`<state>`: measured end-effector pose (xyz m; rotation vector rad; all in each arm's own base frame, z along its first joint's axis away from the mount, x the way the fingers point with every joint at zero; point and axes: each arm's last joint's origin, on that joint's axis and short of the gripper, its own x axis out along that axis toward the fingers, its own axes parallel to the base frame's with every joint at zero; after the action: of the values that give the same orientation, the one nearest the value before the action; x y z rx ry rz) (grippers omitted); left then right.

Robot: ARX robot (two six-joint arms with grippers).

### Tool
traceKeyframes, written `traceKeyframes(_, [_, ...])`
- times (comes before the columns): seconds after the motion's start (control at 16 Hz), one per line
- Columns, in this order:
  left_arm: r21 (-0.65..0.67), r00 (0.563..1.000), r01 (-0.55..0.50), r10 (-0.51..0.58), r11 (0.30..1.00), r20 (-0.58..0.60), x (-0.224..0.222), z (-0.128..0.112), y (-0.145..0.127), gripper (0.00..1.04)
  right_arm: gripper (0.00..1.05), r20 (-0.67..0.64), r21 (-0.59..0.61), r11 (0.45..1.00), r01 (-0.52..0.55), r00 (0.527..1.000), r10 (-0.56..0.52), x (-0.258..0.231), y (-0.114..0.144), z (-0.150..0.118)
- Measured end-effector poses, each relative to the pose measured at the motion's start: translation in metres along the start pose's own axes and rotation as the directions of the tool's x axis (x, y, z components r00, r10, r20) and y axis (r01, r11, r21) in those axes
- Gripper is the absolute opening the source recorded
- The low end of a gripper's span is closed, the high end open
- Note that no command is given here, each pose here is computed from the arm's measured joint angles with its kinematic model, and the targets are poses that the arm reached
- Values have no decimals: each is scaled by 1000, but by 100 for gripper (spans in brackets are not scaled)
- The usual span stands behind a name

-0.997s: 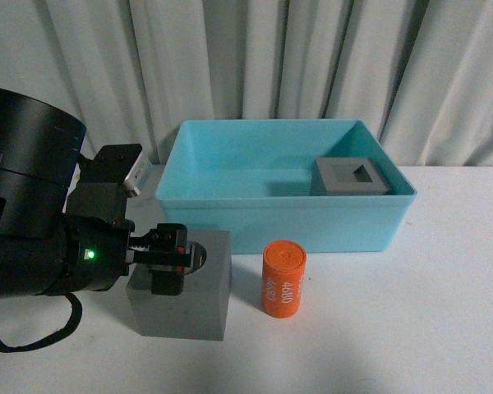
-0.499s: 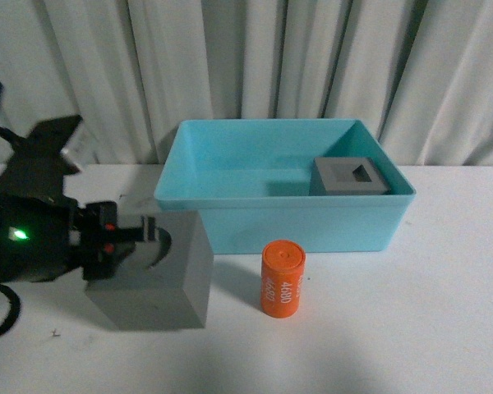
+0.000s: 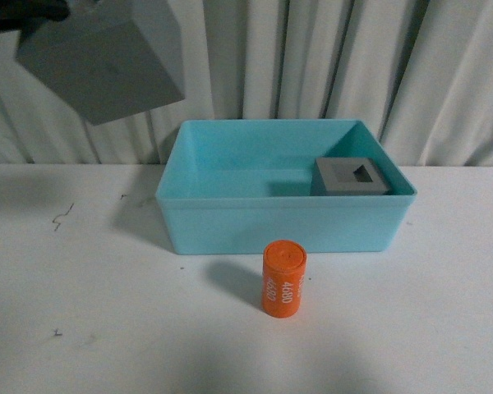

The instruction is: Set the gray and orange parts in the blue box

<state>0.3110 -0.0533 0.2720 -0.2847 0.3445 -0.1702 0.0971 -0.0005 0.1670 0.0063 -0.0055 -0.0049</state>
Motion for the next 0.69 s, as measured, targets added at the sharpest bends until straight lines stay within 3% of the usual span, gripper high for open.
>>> traceKeyframes(0.37, [120,990,89,-74,989,-123,101,-24,-47,20,98,0,0,1000,0,1000,0,0,0,0])
traceKeyframes(0.69, [173,979,57,-20,983,-204,145,-62,-45,20,98,0,0,1000,0,1000,0,0,0,0])
